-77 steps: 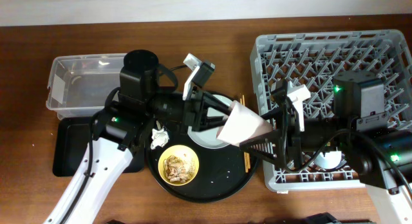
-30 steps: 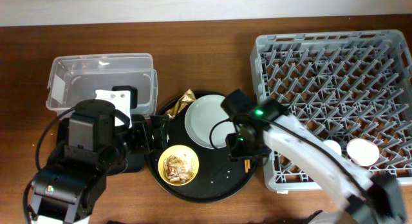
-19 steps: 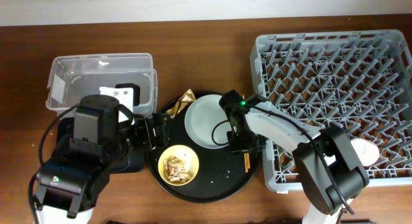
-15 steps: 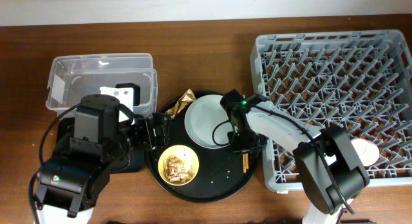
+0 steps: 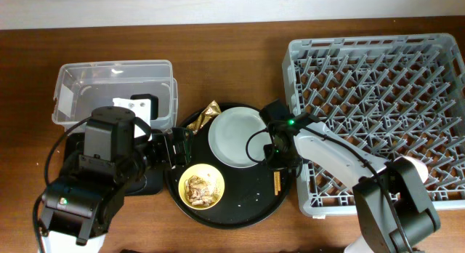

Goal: Sort waste into correct bins and load items into the dishwasher rack
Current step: 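Reach the right gripper to the wooden chopsticks and grasp them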

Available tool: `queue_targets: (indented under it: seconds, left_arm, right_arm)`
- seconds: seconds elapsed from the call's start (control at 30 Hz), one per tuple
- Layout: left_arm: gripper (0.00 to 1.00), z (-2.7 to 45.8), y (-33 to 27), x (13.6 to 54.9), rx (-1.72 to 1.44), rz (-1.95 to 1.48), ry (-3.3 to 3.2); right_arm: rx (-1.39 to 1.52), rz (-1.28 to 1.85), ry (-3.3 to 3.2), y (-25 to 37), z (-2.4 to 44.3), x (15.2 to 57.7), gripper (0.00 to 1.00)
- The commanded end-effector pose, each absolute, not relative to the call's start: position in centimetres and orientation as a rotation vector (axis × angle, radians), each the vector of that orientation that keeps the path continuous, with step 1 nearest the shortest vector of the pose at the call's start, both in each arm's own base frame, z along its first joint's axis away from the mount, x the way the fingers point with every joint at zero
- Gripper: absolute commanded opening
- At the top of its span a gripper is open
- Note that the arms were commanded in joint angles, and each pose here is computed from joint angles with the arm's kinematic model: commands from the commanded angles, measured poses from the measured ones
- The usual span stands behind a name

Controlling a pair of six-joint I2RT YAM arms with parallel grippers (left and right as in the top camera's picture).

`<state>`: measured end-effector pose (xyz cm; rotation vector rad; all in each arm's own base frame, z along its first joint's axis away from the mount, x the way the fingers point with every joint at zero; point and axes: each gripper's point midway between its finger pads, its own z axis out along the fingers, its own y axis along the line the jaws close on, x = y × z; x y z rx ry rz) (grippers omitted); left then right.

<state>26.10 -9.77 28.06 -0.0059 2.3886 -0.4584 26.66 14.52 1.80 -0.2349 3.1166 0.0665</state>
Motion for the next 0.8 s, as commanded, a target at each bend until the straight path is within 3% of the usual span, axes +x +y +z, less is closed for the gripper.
queue_targets:
  seconds: [0.0, 0.2, 0.27, 0.33, 0.47, 0.53, 0.57, 0.6, 0.63, 0.67, 0.77]
  left_arm:
    - [1.0, 27.8, -9.6, 26.2, 0.007, -0.441, 2.394]
    - [1.0, 27.8, -9.6, 26.2, 0.007, -0.441, 2.394]
    - [1.0, 27.8, -9.6, 26.2, 0.007, -0.441, 2.393]
    - [1.0, 27.8, -9.6, 26.2, 0.007, -0.441, 2.394]
    - [1.0, 27.7, -9.6, 26.0, 0.006, -0.439, 2.402]
    - [1.0, 27.7, -9.6, 26.0, 0.006, -0.439, 2.402]
    - [1.0, 27.7, -9.6, 26.0, 0.006, -0.439, 2.402]
    - [1.0, 27.7, -9.6, 26.0, 0.007, -0.439, 2.402]
    - [1.0, 27.7, -9.6, 26.0, 0.006, -0.439, 2.402]
    - [1.0, 27.7, -9.6, 26.0, 0.006, -0.439, 2.402]
    - [1.0, 27.6, -9.6, 26.0, 0.006, -0.438, 2.405]
  right_arm:
    - [-0.277, 0.17, 3.192, 15.1, 0.4, 24.7, 0.13]
    - [-0.247, 0.114, 3.186, 14.5, 0.0, 24.7, 0.16]
    - [-0.387, 0.251, 3.195, 16.4, 0.3, 23.7, 0.26]
    - [-0.478, 0.247, 3.185, 17.2, 0.4, 23.0, 0.3]
    - [-0.386, 0.111, 3.12, 16.3, 2.8, 24.6, 0.29]
    - [-0.281, 0.105, 3.047, 16.3, 5.1, 25.8, 0.42]
    - [-0.192, 0.045, 3.017, 15.5, 5.5, 26.5, 0.42]
    - [-0.126, 0.025, 3.016, 15.1, 5.4, 26.8, 0.35]
    - [-0.093, 0.014, 3.034, 14.8, 4.9, 26.8, 0.2]
    - [-0.062, -0.024, 3.062, 14.6, 3.9, 26.6, 0.15]
    - [-0.03, -0.094, 3.123, 14.2, 1.3, 26.3, 0.12]
